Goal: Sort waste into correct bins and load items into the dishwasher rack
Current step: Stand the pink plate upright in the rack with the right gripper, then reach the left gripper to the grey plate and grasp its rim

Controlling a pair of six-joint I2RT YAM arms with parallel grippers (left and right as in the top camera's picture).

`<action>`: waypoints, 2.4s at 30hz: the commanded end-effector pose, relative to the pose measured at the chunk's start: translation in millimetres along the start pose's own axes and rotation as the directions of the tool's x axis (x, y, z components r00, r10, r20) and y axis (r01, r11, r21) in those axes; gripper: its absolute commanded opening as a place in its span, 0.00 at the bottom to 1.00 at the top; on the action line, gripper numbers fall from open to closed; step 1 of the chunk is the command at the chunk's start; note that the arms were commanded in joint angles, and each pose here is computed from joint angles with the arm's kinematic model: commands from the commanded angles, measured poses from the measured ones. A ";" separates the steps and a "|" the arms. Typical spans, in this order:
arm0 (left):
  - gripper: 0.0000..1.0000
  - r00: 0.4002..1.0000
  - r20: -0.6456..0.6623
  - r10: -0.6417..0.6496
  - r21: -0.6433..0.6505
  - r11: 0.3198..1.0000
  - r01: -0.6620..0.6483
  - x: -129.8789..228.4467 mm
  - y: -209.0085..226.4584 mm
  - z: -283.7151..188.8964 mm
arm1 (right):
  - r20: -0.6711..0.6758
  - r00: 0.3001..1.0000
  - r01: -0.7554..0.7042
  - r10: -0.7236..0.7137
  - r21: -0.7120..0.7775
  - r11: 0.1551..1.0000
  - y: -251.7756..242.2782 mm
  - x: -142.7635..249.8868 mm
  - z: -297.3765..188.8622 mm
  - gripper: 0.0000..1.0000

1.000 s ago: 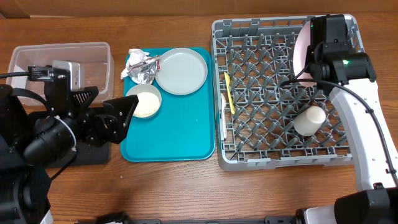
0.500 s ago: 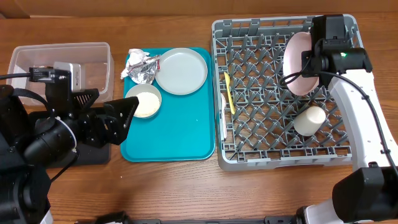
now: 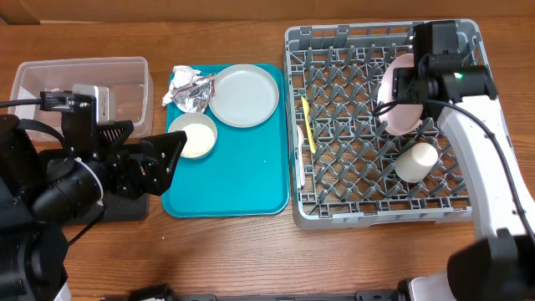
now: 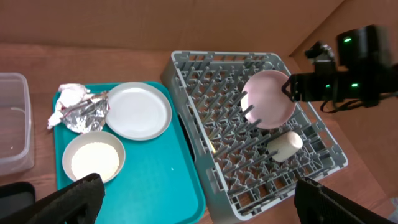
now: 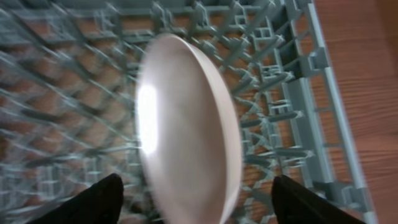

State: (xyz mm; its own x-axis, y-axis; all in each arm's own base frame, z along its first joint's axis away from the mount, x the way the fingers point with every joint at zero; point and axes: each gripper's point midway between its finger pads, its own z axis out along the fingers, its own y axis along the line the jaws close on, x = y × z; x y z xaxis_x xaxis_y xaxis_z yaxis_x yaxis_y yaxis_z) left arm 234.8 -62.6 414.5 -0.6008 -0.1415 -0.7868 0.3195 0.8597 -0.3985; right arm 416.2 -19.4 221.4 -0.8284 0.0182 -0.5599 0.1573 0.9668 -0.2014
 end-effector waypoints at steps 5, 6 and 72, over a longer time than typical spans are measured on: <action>1.00 0.998 -0.060 -0.008 -0.128 0.992 0.001 2.1 29.1 13.2 | 0.153 0.967 -0.085 0.203 -0.558 0.826 59.7 -27.9 -136.6 0.81; 1.00 0.995 -0.096 -0.008 -0.148 0.989 -0.006 7.0 34.9 18.5 | 0.141 0.966 -0.101 0.217 -0.567 0.818 60.3 -26.7 -138.6 0.81; 0.38 0.562 0.030 -0.826 -0.810 0.310 0.498 176.4 188.7 356.6 | -0.077 0.984 -0.175 0.160 -0.577 0.798 72.1 18.1 -124.8 0.70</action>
State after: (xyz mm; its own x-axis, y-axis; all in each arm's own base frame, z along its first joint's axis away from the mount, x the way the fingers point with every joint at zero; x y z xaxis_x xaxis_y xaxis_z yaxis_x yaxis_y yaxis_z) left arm 448.3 -104.4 36.0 -0.6001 -0.7932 -0.1036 -0.7789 0.6089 -0.1500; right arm 345.5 79.8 293.8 -0.8342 0.1957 -0.5156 -0.0296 0.9177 0.3962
